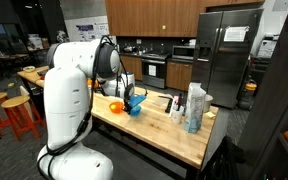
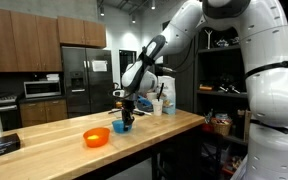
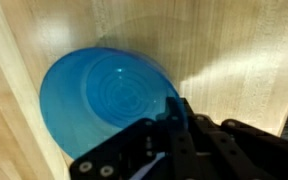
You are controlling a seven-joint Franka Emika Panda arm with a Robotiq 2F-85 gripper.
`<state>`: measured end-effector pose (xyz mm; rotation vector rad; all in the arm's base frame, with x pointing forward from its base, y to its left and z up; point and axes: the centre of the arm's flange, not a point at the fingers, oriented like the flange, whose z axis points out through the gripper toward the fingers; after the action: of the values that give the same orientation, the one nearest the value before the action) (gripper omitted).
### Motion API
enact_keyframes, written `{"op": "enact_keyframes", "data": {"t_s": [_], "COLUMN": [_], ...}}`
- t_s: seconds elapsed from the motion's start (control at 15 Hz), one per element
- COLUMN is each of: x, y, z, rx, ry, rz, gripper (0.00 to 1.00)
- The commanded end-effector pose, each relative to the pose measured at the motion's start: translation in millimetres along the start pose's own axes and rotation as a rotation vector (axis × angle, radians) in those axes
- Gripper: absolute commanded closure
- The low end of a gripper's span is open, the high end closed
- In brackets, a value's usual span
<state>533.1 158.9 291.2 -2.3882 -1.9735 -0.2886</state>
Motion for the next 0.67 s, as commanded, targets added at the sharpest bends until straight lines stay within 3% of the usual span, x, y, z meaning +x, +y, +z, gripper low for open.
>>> {"op": "enact_keyframes", "data": {"t_s": [0.0,0.07,0.13,0.6], "x": [-7.1,-7.3,-7.5,-4.5], "y": [2.2,2.1,2.2,0.1], "z": [-1.2,-2.1,-2.3,0.6], "rx": [0.004,0.004,0.005,0.022], "ry": [0.042,0.043,0.046,0.037], "rz": [0.023,0.028,0.032,0.029], "gripper": [0.99,0.99,0.77,0.33]}}
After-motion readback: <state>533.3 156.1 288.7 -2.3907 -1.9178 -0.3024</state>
